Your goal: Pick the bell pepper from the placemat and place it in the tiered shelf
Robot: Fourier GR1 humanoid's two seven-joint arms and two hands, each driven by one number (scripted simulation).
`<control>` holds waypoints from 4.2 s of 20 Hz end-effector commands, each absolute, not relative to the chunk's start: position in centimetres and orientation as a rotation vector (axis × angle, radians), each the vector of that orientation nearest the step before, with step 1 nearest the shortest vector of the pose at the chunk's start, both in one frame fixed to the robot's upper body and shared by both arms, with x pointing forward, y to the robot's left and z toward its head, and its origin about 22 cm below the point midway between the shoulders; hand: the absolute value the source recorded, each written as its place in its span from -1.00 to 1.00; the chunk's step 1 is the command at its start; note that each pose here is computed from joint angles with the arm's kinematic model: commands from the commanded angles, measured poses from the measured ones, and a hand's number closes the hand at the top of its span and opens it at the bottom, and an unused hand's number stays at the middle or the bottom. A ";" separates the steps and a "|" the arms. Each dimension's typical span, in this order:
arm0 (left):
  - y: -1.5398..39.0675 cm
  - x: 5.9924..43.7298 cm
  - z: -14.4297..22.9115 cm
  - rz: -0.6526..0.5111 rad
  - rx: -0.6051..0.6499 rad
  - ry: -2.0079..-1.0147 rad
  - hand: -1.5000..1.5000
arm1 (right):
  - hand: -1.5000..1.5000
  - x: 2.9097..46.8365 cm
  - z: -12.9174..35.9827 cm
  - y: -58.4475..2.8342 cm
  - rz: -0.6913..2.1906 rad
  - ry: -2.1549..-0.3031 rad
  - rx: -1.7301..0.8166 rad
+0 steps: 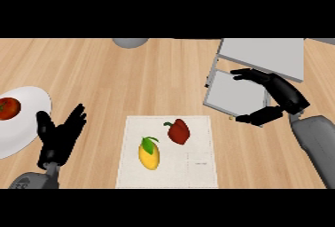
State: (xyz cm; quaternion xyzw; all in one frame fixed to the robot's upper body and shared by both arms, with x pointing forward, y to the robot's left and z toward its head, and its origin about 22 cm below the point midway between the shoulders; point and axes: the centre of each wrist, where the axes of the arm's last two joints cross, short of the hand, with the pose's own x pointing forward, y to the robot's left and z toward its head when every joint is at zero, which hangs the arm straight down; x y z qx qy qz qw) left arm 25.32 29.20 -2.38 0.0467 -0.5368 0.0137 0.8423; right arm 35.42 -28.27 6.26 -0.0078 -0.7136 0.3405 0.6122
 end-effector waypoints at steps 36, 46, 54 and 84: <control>28.1 24.7 -3.3 0.035 0.093 -1.125 0.00 | -1.00 28.5 9.4 -6.0 1.271 -1.105 -0.467; 30.3 25.5 -3.1 0.054 0.082 -1.100 0.00 | -1.00 27.5 7.8 -4.5 1.279 -1.113 -0.506; 30.2 24.9 -2.7 0.047 0.085 -1.118 0.00 | -1.00 30.1 5.4 -4.9 1.272 -1.072 -0.598; 29.3 23.9 -3.5 0.049 0.095 -1.112 0.00 | 1.00 30.0 -1.7 -4.6 1.502 -1.166 -0.404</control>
